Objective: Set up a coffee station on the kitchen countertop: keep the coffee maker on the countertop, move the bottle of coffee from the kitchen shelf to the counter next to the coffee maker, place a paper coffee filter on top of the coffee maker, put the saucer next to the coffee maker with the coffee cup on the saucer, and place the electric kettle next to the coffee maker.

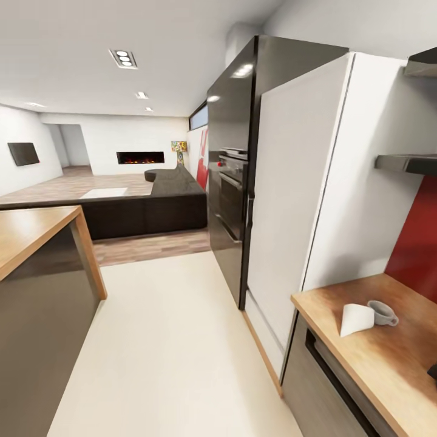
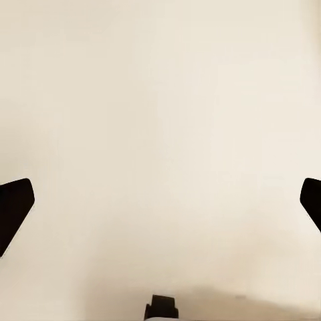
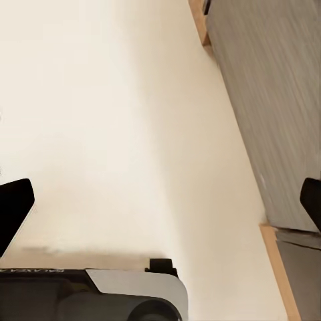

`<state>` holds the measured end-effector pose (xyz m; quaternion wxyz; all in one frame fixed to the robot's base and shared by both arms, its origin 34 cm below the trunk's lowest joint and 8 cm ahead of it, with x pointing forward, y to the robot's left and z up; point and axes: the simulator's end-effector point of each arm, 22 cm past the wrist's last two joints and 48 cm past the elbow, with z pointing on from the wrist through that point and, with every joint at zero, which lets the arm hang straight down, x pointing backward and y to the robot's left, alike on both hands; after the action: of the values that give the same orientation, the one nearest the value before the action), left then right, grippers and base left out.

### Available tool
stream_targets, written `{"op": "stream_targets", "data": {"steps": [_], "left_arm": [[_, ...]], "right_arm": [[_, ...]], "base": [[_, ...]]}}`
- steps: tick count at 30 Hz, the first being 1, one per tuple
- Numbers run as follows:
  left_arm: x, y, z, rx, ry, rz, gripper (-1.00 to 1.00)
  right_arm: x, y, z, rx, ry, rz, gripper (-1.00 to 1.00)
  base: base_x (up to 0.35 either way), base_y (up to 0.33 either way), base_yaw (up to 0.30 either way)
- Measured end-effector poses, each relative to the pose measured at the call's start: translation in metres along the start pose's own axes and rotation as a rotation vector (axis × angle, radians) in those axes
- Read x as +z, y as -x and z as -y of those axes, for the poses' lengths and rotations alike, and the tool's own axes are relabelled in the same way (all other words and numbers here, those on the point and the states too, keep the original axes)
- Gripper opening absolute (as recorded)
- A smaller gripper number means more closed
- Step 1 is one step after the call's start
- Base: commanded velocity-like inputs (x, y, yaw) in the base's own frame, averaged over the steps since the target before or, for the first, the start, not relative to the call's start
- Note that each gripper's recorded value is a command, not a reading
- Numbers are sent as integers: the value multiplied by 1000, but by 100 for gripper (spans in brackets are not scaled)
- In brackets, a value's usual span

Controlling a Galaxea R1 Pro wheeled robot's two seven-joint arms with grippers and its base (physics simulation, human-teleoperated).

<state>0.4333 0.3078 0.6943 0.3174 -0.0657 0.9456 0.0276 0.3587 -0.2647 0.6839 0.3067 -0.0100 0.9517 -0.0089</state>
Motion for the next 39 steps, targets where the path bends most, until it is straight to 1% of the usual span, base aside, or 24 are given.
{"op": "stream_targets", "data": {"steps": [18, 30, 35, 39], "left_arm": [[0, 0, -1, 0, 1, 0, 100], [0, 0, -1, 0, 1, 0, 100], [0, 0, 0, -1, 1, 0, 100], [0, 0, 0, -1, 0, -1, 100]], "right_arm": [[0, 0, 0, 1, 0, 0, 100], [0, 0, 0, 2, -1, 0, 100], [0, 0, 0, 2, 0, -1, 100], [0, 0, 0, 2, 0, -2, 100]], "base": [[336, 132, -12], [310, 168, -236], [184, 280, -262], [46, 326, -262]]}}
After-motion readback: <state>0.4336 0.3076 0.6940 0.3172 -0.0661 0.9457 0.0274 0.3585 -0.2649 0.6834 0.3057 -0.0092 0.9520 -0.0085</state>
